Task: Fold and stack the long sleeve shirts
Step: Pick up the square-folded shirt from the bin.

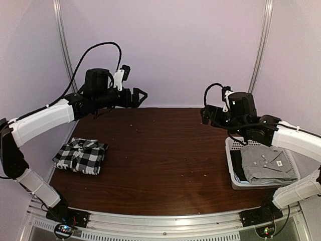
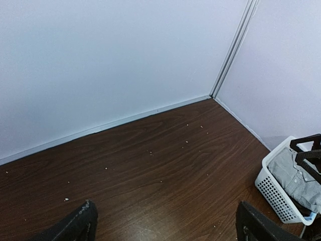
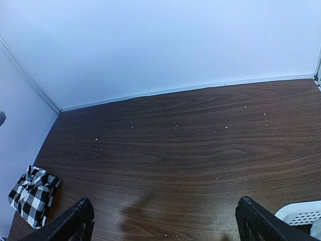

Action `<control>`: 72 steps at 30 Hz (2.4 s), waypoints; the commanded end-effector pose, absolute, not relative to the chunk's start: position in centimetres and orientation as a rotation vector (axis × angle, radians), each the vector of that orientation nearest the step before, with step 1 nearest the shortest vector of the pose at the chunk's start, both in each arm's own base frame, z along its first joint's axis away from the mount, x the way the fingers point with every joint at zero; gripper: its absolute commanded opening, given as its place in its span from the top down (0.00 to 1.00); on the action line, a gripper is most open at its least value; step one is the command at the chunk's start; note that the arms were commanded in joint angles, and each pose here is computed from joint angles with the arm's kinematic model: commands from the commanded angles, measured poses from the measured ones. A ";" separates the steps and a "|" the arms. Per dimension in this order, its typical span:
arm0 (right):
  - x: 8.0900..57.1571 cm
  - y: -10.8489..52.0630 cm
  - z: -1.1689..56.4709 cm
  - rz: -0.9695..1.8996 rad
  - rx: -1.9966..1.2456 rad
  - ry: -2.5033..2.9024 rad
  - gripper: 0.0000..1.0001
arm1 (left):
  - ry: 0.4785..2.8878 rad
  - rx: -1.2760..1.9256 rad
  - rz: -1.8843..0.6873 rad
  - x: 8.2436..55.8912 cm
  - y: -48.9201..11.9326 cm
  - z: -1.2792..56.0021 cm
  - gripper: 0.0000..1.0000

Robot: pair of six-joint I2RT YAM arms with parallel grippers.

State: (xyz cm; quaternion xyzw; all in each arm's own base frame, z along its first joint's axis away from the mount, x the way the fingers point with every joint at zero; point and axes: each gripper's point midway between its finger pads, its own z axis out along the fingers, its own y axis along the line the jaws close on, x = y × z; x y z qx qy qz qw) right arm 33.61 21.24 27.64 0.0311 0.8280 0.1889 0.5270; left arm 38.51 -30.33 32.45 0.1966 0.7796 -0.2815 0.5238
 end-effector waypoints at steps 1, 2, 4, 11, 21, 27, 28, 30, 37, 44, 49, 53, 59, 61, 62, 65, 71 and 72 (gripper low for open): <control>34.1 20.9 27.6 0.409 0.083 1.984 0.00 | 1.822 0.478 -0.671 38.7 -30.6 34.0 0.02; 34.1 20.7 27.1 0.394 0.094 1.997 0.00 | 1.830 0.478 -0.667 38.7 -30.5 33.8 0.02; 34.2 20.2 26.4 0.368 0.127 2.014 0.00 | 1.842 0.485 -0.665 38.7 -30.6 33.4 0.02; 33.4 16.2 23.5 0.232 0.278 2.101 0.00 | 1.906 0.485 -0.632 38.5 -30.1 31.7 0.02; 28.2 5.6 19.2 -0.013 0.620 2.133 0.00 | 1.929 0.499 -0.608 38.2 -29.7 30.5 0.02; 25.5 1.2 17.2 -0.074 0.780 2.143 0.00 | 1.937 0.512 -0.612 38.1 -29.8 30.1 0.02; 25.2 0.6 16.6 -0.085 0.797 2.154 0.00 | 1.939 0.516 -0.615 38.0 -29.8 30.0 0.02; 25.1 -0.4 15.4 -0.104 0.827 2.176 0.00 | 1.941 0.520 -0.622 38.0 -29.9 29.9 0.02; 26.3 -2.7 10.8 -0.092 0.919 2.251 0.00 | 1.943 0.526 -0.623 37.8 -29.9 29.8 0.02; 27.0 -2.5 6.6 0.023 0.995 2.301 0.09 | 1.941 0.517 -0.600 37.9 -29.4 30.0 0.02; 27.4 -3.0 8.4 0.016 0.972 2.248 0.54 | 1.947 0.514 -0.591 38.0 -29.3 29.9 0.03; 27.5 -3.6 10.5 -0.002 0.962 2.185 0.98 | 1.951 0.516 -0.590 38.1 -29.3 29.7 0.02; 28.0 -4.0 15.1 0.015 0.914 2.075 1.00 | 1.954 0.515 -0.583 38.2 -29.2 29.6 0.02; 28.5 -3.8 17.1 0.039 0.874 2.047 1.00 | 1.956 0.516 -0.584 38.2 -29.3 29.5 0.02; 28.7 -3.6 18.1 0.054 0.852 2.034 1.00 | 1.956 0.515 -0.583 38.2 -29.2 29.5 0.02; 29.4 -2.9 21.5 0.114 0.788 1.980 1.00 | 1.956 0.514 -0.582 38.3 -29.2 29.5 0.02; 31.0 -0.4 30.2 0.307 0.613 1.804 1.00 | 1.955 0.513 -0.586 38.3 -29.3 29.6 0.02; 31.3 0.2 31.7 0.341 0.577 1.779 1.00 | 1.955 0.514 -0.589 38.3 -29.3 29.6 0.02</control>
